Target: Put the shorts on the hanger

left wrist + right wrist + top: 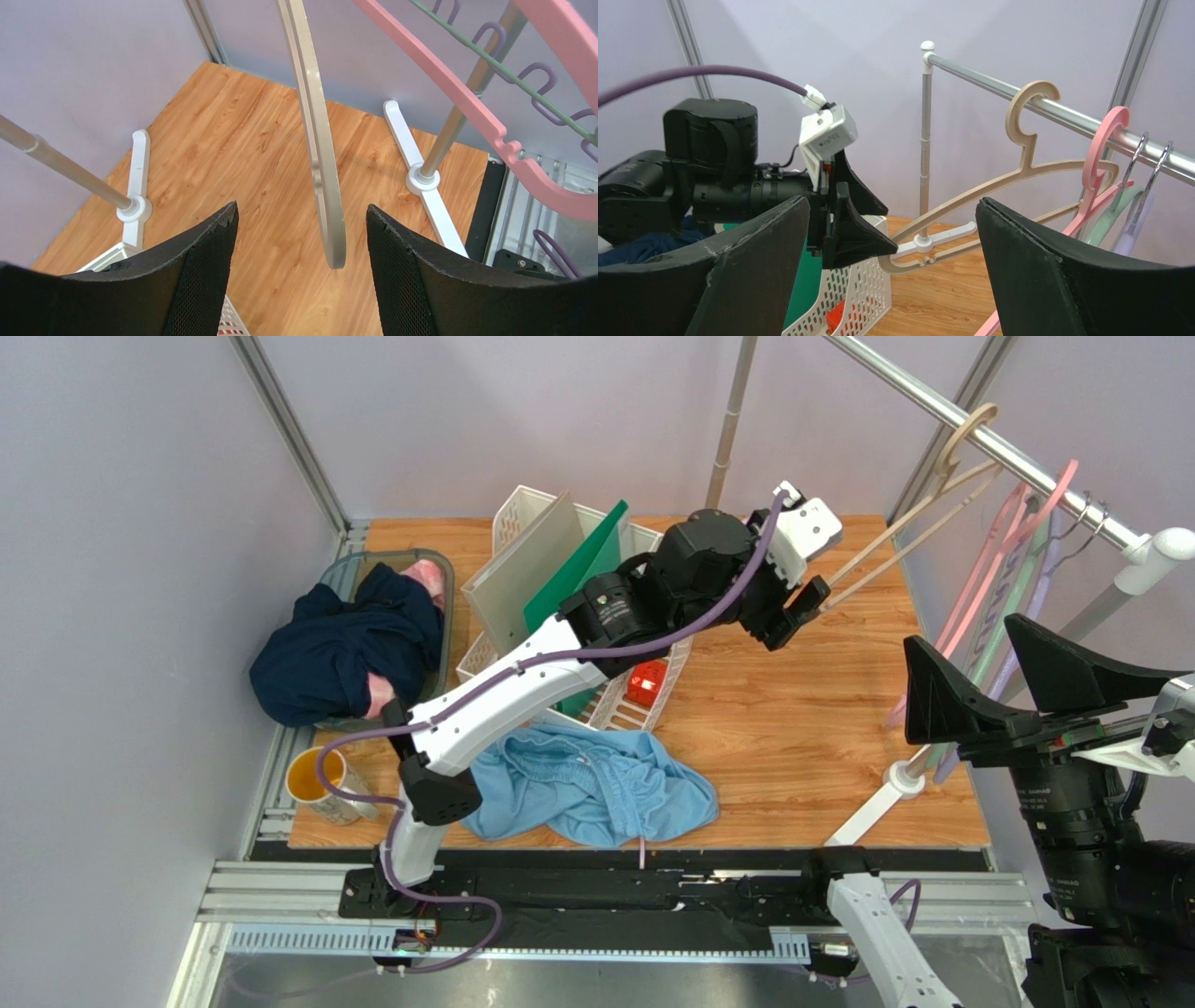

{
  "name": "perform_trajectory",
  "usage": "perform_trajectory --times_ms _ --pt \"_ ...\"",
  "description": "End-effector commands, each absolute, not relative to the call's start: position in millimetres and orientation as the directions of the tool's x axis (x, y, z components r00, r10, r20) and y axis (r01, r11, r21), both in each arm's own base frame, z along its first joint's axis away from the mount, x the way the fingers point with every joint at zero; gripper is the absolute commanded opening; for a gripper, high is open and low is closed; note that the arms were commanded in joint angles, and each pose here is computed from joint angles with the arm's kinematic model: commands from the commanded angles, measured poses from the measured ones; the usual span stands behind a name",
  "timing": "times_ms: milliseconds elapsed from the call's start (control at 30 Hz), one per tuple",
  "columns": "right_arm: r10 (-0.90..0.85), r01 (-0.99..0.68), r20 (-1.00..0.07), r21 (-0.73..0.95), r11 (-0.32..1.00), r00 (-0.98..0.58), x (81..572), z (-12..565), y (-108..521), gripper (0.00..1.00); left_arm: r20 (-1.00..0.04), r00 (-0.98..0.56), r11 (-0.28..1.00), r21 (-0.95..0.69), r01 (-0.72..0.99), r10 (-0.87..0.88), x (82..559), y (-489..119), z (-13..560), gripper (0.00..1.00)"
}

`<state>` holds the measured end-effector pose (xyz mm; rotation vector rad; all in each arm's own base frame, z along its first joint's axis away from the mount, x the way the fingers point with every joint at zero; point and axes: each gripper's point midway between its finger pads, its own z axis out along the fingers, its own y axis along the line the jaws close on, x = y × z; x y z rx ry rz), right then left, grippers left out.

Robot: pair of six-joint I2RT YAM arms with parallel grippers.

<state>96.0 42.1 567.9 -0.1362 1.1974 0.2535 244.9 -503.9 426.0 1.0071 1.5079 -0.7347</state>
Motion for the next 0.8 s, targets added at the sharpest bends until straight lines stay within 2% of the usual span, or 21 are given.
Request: perform_trajectory --times_ms 0,100,200,233,267,300,367,633,767 --pt "0.160 -0.233 -0.904 0.070 0.970 0.396 88.7 584.6 35.8 0.93 -0.987 -0.021 0.471 0.056 0.881 0.156 254.7 -522.4 424.3 0.72" --pt "0.160 -0.230 -0.896 0.067 0.971 0.414 84.0 589.1 35.8 0.93 -0.988 -0.021 0.460 0.054 0.886 0.156 256.7 -533.4 414.8 0.67" --pt "0.157 -0.213 -0.891 0.069 0.975 0.427 80.4 589.4 33.4 0.93 -0.988 -0.019 0.440 0.050 0.897 0.151 256.5 -541.2 410.2 0.52" --pt "0.155 -0.209 -0.891 0.069 0.976 0.428 79.8 588.5 32.7 0.94 -0.989 -0.017 0.436 0.049 0.898 0.147 256.5 -543.2 410.0 0.46" --pt "0.152 -0.189 -0.888 0.075 0.979 0.433 78.6 587.1 29.4 0.94 -0.990 -0.013 0.428 0.050 0.902 0.141 255.4 -544.4 411.5 0.27" --pt "0.156 -0.180 -0.884 0.082 0.980 0.441 77.4 587.8 27.2 0.96 -0.991 -0.008 0.427 0.049 0.903 0.130 255.7 -545.7 413.8 0.21" --pt "0.153 -0.149 -0.879 0.095 0.984 0.452 75.4 587.4 20.9 0.98 -0.993 0.001 0.437 0.053 0.898 0.118 257.3 -544.3 417.7 0.00" --pt "0.152 -0.002 -0.857 0.173 0.985 0.492 73.1 589.8 -9.3 1.00 -0.996 0.090 0.518 0.063 0.853 -0.026 269.0 -522.6 474.9 0.00" --pt "0.155 0.002 -0.861 0.178 0.984 0.485 75.0 585.6 -10.0 1.00 -0.993 0.106 0.541 0.061 0.839 -0.053 270.2 -510.5 492.6 0.00"
